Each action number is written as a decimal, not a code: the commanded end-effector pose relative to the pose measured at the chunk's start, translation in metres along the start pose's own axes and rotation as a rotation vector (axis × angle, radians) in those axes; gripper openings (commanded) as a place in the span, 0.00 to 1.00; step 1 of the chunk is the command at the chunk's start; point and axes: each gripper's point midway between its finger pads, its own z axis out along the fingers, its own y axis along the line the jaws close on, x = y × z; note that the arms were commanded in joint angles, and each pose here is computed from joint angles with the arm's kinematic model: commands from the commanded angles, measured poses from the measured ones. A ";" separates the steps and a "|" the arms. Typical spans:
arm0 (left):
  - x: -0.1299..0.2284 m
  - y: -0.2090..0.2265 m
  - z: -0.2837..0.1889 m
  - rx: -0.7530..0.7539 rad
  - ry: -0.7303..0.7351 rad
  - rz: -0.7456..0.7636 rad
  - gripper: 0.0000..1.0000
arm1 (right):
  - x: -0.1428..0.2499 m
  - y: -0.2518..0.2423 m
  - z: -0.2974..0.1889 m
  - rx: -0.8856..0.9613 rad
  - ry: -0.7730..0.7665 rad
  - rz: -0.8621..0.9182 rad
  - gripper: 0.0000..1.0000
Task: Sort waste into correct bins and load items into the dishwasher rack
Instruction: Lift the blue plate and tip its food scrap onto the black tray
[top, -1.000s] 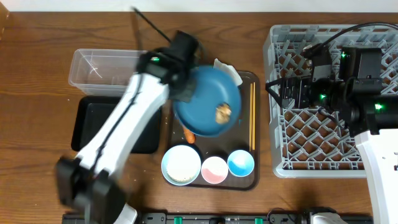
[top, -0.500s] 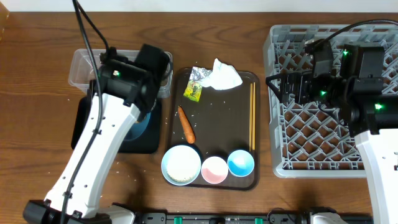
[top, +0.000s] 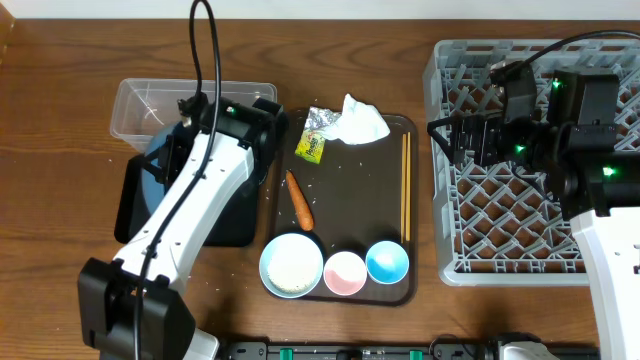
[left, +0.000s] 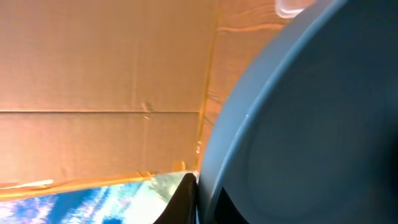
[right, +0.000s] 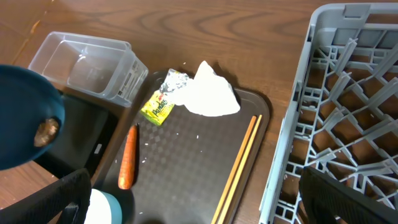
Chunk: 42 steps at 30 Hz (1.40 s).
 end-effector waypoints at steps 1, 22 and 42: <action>-0.008 0.016 -0.007 -0.063 -0.065 0.001 0.06 | -0.008 0.004 -0.002 -0.007 -0.018 -0.007 0.99; -0.012 0.028 -0.035 -0.118 -0.186 0.023 0.06 | -0.017 0.005 -0.002 -0.009 -0.057 -0.026 0.99; -0.081 -0.025 -0.206 1.099 -0.445 -0.196 0.06 | -0.013 0.079 0.010 -0.297 -0.027 -0.084 0.92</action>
